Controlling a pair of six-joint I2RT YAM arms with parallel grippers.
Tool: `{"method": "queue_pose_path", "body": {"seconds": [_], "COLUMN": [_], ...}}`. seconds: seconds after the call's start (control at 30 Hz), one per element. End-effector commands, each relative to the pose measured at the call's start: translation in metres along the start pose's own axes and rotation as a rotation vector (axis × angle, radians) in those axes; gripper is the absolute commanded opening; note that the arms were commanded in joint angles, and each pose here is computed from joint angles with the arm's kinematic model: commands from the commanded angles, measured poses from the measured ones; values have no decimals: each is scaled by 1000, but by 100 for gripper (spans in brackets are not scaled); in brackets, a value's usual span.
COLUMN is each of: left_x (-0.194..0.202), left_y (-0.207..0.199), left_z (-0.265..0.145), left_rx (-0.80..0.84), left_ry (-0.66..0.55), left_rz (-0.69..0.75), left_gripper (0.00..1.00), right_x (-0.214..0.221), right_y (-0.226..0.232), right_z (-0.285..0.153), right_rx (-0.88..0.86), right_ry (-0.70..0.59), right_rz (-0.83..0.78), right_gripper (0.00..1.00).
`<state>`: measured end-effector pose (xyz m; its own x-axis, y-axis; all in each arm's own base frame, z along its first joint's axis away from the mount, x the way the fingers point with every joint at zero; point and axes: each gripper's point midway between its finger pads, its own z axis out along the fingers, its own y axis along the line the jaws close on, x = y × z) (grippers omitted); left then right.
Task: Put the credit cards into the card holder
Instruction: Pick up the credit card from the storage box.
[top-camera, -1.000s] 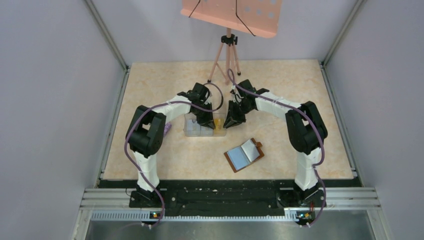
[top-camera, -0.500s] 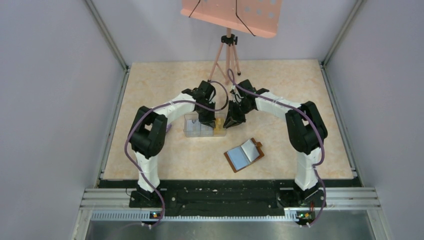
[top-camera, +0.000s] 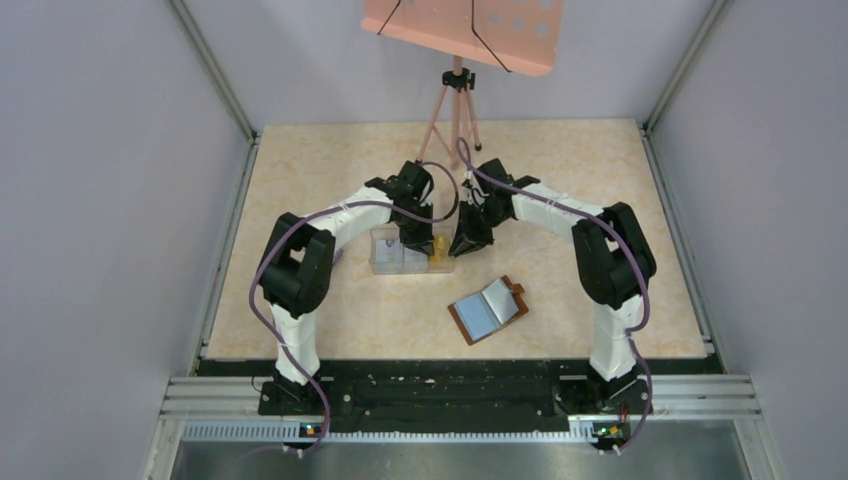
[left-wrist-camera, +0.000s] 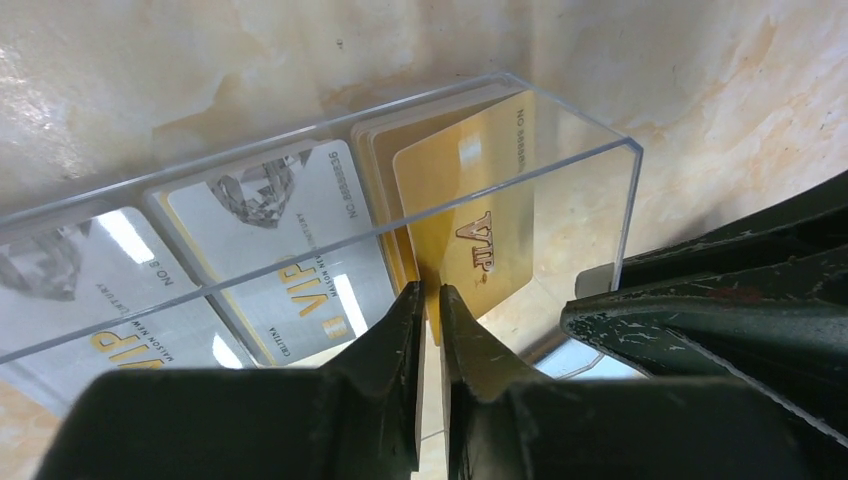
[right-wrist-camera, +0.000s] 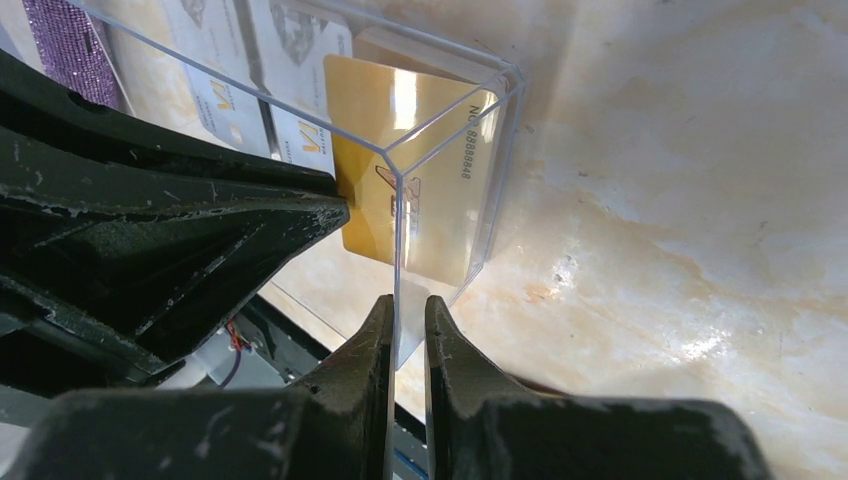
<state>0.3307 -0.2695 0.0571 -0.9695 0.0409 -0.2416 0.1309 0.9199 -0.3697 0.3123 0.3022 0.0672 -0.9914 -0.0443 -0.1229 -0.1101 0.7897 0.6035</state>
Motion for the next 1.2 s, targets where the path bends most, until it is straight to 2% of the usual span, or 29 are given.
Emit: {"method": "queue_pose_path", "body": {"seconds": [0.0, 0.1, 0.3, 0.33, 0.37, 0.63, 0.73, 0.97, 1.17], "left_x": [-6, -4, -6, -17, -8, -8, -7, -9, -4], "left_y": [-57, -58, -64, -82, -67, -66, -53, -1, 17], "left_z": [-13, -11, -17, -63, -24, -22, -20, -23, -14], "left_rx": [237, 255, 300, 358, 310, 312, 235, -47, -120], "left_ry": [-42, -42, -82, -177, -97, -97, -101, -148, -115], "left_rz": [7, 0, -2, 33, -1, 2, -6, -28, -48], "left_gripper": [15, 20, 22, 22, 22, 23, 25, 46, 49], "right_x": [-8, -8, -8, -8, -8, -6, -6, -7, -5], "right_y": [35, 36, 36, 37, 37, 36, 35, 37, 36], "right_z": [-16, -16, -18, -18, -18, -18, -18, -21, -20], "right_rx": [-118, -119, -122, -122, -123, -123, -118, -119, -119], "right_ry": [-51, -51, -53, -53, -52, -50, -53, -63, -55], "right_rz": [-71, -72, -73, -73, -74, -71, -70, -79, -76], "right_gripper": [0, 0, 0, 0, 0, 0, 0, 6, 9]}}
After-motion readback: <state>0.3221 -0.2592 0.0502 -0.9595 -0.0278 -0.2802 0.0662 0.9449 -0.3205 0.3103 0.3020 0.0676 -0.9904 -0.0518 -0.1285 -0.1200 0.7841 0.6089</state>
